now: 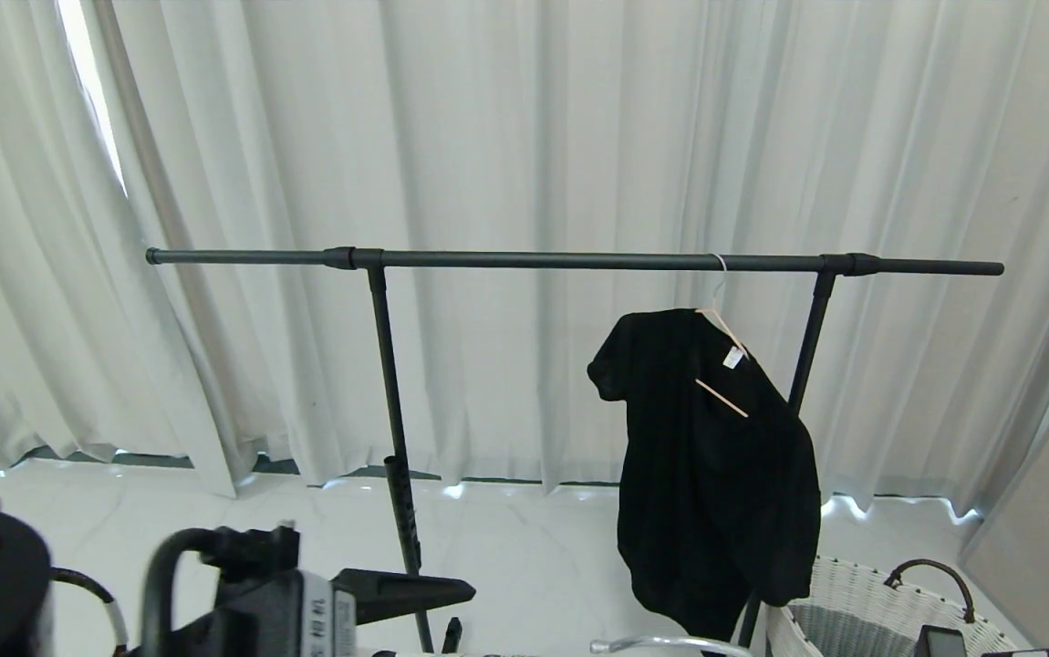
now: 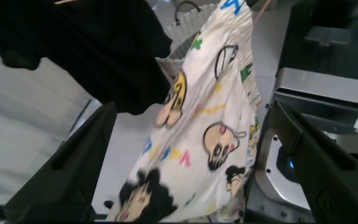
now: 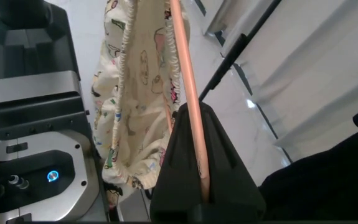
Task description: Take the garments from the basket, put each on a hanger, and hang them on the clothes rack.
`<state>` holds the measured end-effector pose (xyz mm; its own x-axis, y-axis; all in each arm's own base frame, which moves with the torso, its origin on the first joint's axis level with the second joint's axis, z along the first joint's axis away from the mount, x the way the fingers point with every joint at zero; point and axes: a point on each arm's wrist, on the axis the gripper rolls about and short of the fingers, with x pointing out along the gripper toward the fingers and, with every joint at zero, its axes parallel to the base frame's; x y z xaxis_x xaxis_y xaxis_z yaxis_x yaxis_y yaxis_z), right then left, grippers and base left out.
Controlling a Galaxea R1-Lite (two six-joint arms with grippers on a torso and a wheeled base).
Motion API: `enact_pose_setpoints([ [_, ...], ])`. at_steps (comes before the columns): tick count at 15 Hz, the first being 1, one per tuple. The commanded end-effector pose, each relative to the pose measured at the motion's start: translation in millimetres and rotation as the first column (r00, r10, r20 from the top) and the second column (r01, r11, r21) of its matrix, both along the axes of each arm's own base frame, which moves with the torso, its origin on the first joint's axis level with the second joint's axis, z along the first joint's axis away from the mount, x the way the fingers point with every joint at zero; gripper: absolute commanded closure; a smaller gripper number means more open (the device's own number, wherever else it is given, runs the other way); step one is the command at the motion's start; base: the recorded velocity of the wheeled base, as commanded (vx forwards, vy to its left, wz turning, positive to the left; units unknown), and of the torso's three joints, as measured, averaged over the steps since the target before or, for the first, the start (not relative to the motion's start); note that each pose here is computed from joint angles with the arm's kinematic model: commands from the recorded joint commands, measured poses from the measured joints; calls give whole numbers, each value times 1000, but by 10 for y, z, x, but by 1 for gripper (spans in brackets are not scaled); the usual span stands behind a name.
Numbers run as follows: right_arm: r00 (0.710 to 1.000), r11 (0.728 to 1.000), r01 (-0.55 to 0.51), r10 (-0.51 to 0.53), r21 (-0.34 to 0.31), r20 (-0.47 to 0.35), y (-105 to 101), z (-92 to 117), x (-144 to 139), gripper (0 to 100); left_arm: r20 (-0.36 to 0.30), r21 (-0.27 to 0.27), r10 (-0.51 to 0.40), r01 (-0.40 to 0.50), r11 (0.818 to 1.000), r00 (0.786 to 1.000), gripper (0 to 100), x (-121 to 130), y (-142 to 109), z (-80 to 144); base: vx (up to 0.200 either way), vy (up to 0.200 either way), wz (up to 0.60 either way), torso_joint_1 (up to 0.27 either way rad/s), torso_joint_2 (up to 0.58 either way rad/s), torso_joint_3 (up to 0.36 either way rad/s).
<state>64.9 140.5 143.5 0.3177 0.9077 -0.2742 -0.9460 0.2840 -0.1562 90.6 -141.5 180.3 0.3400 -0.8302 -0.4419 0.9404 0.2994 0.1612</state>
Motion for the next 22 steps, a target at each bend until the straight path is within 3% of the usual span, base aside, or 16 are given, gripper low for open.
enact_pose_setpoints([
  [1, 1000, 1000, -18, 18, 4, 11, 27, 22, -14, 100, -58, 81, 21, -16, 997, 998, 0, 151, -145, -194, 0, 0, 0, 0, 0, 0],
  [5, 999, 999, -46, 46, 10, 21, 63, 48, -45, 100, -77, 109, 59, -51, 993, 995, 0, 234, -140, -261, 0, 0, 0, 0, 0, 0],
  [6, 999, 999, -48, 48, 11, 23, 62, 51, -48, 100, -77, 109, 59, -51, 993, 995, 100, 234, -140, -261, 0, 0, 0, 0, 0, 0],
  [14, 997, 998, -59, 59, -3, 49, 44, 35, -61, 100, -76, 113, 66, -57, 992, 995, 100, 230, -127, -271, 0, 0, 0, 0, 0, 0],
  [15, 997, 998, -59, 59, -4, 49, 43, 31, -64, 0, -76, 115, 68, -59, 992, 995, 100, 226, -122, -276, 0, 0, 0, 0, 0, 0],
  [18, 998, 1000, 4, -4, -8, 57, 5, 24, -29, 0, -62, 159, 166, -154, 975, 984, 100, 273, -20, -357, 0, 0, 0, 0, 0, 0],
  [22, 999, 998, 16, -14, -55, 32, -32, -93, -39, 0, 0, 196, 377, -370, 908, 926, 100, 349, 220, -395, 0, 0, 0, 0, 0, 0],
])
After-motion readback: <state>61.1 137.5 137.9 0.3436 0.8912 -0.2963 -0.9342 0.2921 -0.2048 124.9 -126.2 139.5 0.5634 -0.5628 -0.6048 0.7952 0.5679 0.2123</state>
